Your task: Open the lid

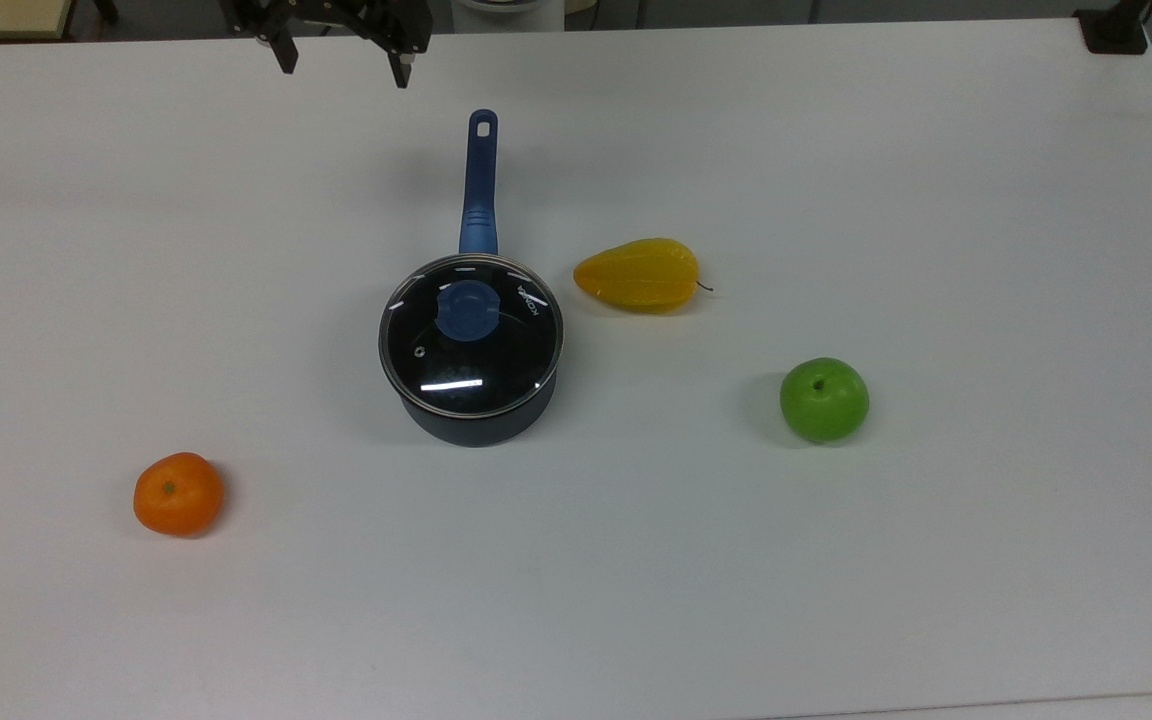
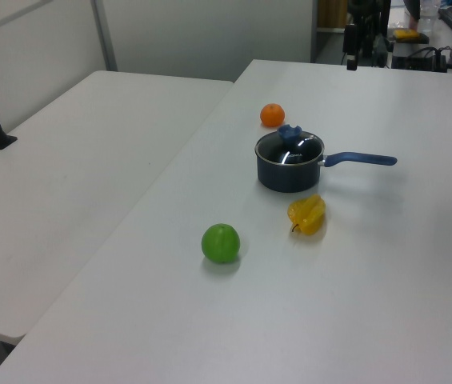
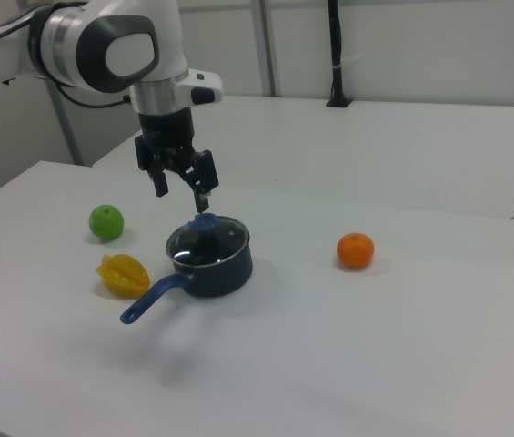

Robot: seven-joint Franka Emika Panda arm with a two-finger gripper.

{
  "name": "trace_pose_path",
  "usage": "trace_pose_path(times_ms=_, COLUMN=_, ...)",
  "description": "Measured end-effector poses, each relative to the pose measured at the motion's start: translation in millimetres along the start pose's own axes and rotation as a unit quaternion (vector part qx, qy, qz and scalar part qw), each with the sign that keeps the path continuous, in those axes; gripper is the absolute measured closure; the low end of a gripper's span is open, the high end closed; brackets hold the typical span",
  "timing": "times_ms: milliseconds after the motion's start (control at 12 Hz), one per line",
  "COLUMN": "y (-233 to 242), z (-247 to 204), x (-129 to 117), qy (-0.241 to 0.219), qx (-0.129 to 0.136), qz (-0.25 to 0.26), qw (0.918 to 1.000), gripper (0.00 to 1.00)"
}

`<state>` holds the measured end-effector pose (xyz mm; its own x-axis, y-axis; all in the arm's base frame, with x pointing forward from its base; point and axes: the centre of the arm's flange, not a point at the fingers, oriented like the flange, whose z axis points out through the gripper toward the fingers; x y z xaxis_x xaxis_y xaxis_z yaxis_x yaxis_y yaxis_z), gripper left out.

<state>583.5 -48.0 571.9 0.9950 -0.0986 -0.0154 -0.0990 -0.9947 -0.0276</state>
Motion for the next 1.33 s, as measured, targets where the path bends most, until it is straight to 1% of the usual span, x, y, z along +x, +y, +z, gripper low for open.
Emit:
trace_pose_path(times_ms=166, y=-12.6, z=5.8, x=2.3, qy=-0.004, qx=0.003, qz=-0.014, qw=0.9999, gripper=0.00)
trace_pose_path(times_ms=249, y=-26.9, z=12.0, x=6.5, qy=-0.005, qx=0.003, qz=-0.025, qw=0.9997, gripper=0.02)
trace_pose_path(times_ms=332, y=-47.3, z=19.8, x=14.9, qy=0.005, qx=0.002, qz=-0.038, qw=0.9993, gripper=0.03)
trace_pose_path(times_ms=498, y=-73.0, z=42.1, x=39.3, qy=0.042, qx=0.001, qz=-0.036, qw=0.9985, gripper=0.04)
trace_pose_path(times_ms=665, y=-74.4, z=75.3, x=60.3, qy=0.050, qx=-0.003, qz=-0.033, qw=0.9982, gripper=0.04)
trace_pose_path(times_ms=831, y=-73.9, z=101.7, x=75.1, qy=0.056, qx=-0.006, qz=-0.032, qw=0.9979, gripper=0.04)
trace_pose_path(times_ms=1080, y=-75.6, z=116.4, x=85.5, qy=0.067, qx=-0.007, qz=-0.032, qw=0.9972, gripper=0.04)
trace_pose_path(times_ms=1329, y=-81.5, z=128.0, x=90.5, qy=0.069, qx=-0.008, qz=-0.037, qw=0.9969, gripper=0.00)
